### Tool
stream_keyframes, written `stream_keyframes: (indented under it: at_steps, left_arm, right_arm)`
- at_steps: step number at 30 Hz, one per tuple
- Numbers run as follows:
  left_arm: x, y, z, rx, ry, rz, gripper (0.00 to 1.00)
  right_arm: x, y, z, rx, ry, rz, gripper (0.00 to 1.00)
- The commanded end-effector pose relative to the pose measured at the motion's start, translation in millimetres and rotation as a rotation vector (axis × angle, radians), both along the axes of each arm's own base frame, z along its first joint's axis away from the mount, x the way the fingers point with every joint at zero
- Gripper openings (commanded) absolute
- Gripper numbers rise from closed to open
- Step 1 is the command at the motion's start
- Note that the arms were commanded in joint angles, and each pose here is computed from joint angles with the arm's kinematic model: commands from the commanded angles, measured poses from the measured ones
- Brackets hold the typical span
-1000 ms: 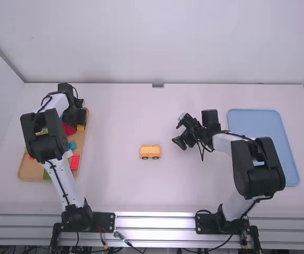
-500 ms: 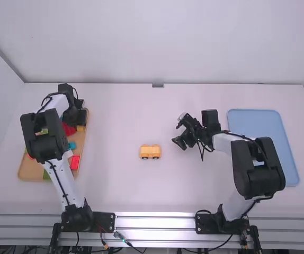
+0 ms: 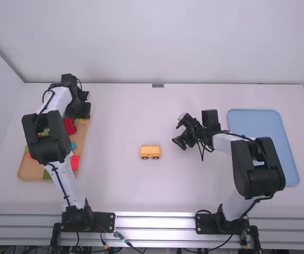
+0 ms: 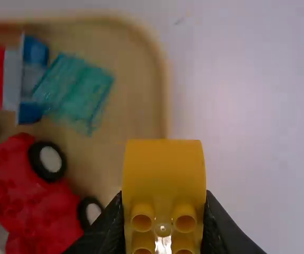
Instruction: Assemble lego blocks to make yellow taxi
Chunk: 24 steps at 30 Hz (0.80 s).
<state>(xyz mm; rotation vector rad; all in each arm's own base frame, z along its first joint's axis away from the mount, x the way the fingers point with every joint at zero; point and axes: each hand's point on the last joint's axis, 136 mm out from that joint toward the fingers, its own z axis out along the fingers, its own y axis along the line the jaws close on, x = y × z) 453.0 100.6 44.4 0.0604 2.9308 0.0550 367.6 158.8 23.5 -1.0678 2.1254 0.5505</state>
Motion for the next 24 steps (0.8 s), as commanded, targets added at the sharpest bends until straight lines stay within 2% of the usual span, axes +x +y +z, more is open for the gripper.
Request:
stream_keyframes:
  at_steps: [1, 5, 10, 12, 18, 22, 24]
  left_arm:
    - [-4.2, -43.0, 12.5, 0.053, -0.017, -0.144, 0.02]
    - [-18.5, -86.9, 8.6, 0.112, -0.047, -0.309, 0.02]
    - [-57.3, -148.0, 2.4, 0.119, -0.068, -0.662, 0.02]
    - [-85.1, -174.0, 0.4, 0.115, -0.064, -0.899, 0.02]
    - [-132.2, -203.5, -15.8, 0.101, -0.035, -1.295, 0.02]
    - [-149.8, -208.9, -31.3, 0.074, -0.041, -1.479, 0.02]
    - [-147.1, -207.3, -36.1, 0.084, -0.062, -1.467, 0.02]
  right_arm:
    - [-0.5, 1.5, 8.2, 0.01, -0.016, 0.002, 0.99]
    - [0.0, 1.6, 8.7, 0.011, -0.019, 0.002, 0.99]
    - [0.1, 1.5, 8.7, 0.01, -0.019, 0.002, 0.99]
    - [0.0, 1.5, 8.7, 0.01, -0.019, 0.002, 0.99]
    - [0.1, 1.5, 8.7, 0.01, -0.019, 0.002, 0.99]
    - [0.0, 1.6, 8.7, 0.011, -0.018, 0.001, 0.99]
    - [0.1, 1.5, 8.7, 0.015, -0.012, -0.006, 0.99]
